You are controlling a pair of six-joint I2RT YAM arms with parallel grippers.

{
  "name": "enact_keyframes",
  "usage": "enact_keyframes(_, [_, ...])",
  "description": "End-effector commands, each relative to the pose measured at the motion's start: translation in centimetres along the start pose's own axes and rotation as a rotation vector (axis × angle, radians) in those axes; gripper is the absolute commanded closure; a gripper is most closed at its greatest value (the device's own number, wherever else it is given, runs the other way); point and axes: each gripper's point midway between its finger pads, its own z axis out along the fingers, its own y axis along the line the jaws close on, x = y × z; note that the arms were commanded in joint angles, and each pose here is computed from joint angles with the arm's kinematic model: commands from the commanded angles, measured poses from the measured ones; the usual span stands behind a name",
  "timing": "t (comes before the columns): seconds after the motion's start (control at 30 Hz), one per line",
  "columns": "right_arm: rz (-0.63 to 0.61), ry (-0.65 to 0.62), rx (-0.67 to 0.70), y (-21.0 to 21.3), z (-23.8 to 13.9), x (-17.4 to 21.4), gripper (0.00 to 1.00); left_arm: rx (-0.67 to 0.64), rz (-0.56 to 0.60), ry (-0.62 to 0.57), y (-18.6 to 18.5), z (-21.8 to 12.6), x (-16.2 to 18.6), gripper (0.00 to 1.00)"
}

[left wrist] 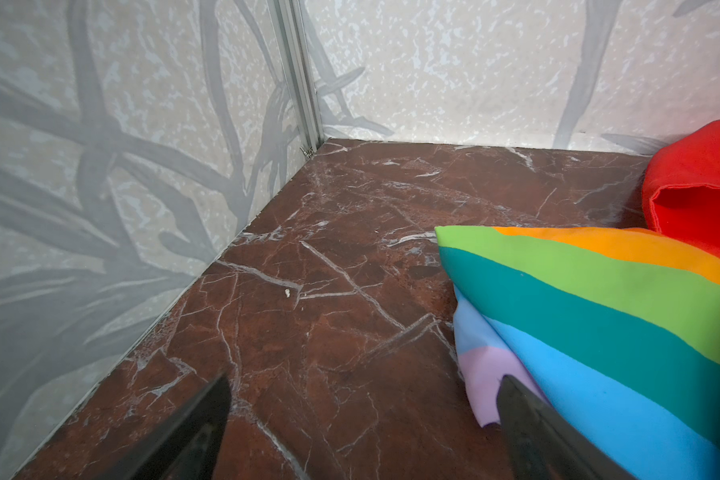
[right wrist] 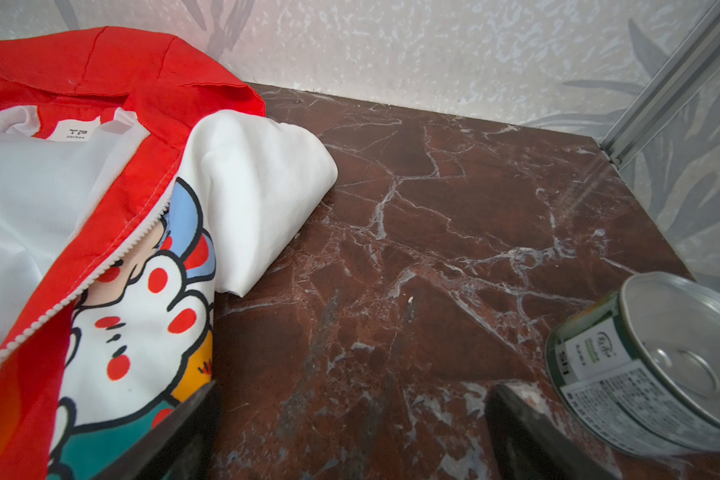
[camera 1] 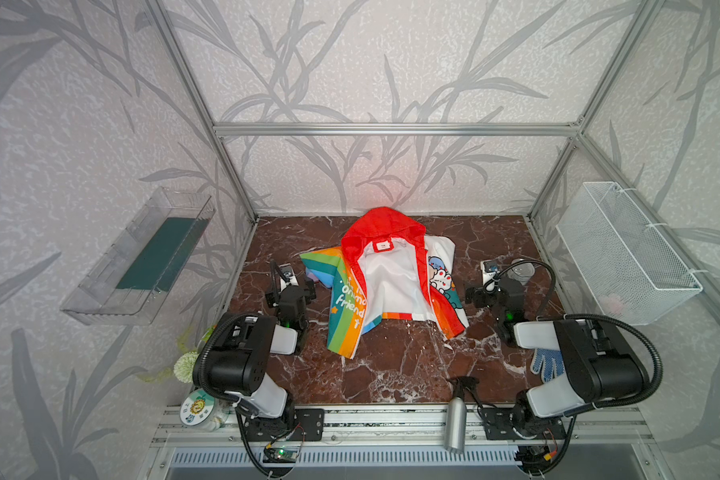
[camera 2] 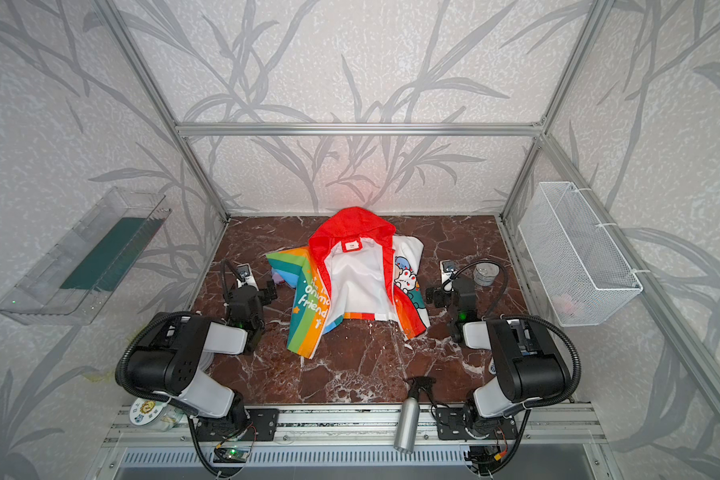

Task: Zip up the jacket

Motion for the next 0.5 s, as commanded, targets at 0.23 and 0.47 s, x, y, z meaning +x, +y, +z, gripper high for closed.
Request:
enact_keyframes(0.23, [-0.008, -0.031, -0.003, -0.01, 0.23, -1.04, 0.01, -0.008, -0.007, -0.028, 0.10, 0.29, -0.90, 0.01])
enact_keyframes(0.47, [-0.006, -0.027, 0.001, -0.09, 0.32, -1.01, 0.01, -0.009, -0.005, -0.029, 0.08, 0.24, -0.90, 0.01])
